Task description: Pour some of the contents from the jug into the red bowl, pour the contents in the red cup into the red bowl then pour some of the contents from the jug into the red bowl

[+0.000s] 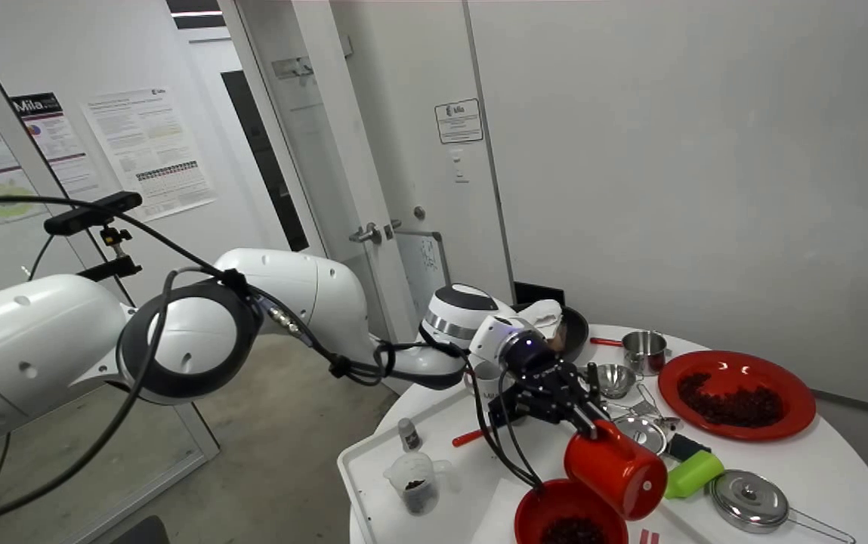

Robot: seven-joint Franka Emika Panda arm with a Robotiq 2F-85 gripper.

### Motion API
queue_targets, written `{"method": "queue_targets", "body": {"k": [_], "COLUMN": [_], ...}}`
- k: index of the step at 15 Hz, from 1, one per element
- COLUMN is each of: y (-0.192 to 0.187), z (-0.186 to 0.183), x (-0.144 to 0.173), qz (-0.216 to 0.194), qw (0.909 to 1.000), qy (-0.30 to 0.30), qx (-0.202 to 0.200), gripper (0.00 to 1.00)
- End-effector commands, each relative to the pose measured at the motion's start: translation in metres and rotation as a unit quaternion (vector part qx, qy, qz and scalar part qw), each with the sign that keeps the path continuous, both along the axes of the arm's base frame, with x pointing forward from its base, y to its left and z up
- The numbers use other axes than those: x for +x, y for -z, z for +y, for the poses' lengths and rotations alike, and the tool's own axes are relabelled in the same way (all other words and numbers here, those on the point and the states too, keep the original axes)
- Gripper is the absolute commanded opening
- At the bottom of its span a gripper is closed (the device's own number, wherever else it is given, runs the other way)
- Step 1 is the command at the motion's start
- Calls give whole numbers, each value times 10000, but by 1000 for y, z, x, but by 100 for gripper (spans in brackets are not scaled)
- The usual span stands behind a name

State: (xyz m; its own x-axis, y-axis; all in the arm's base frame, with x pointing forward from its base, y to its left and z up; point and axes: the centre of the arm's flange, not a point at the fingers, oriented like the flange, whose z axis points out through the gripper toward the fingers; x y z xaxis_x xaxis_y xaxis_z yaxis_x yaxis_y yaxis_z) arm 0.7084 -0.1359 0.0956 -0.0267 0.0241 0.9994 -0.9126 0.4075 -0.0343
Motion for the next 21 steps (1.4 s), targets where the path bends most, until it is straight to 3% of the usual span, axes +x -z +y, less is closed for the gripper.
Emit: {"method": "queue_targets", "body": {"k": [1,21], "y": [1,5], "z": [2,20], "x": [19,18], "qz": [41,428], "qw": [9995,9952], "qy": [63,-133], "qx": [-298,-869], "gripper": [7,7]}}
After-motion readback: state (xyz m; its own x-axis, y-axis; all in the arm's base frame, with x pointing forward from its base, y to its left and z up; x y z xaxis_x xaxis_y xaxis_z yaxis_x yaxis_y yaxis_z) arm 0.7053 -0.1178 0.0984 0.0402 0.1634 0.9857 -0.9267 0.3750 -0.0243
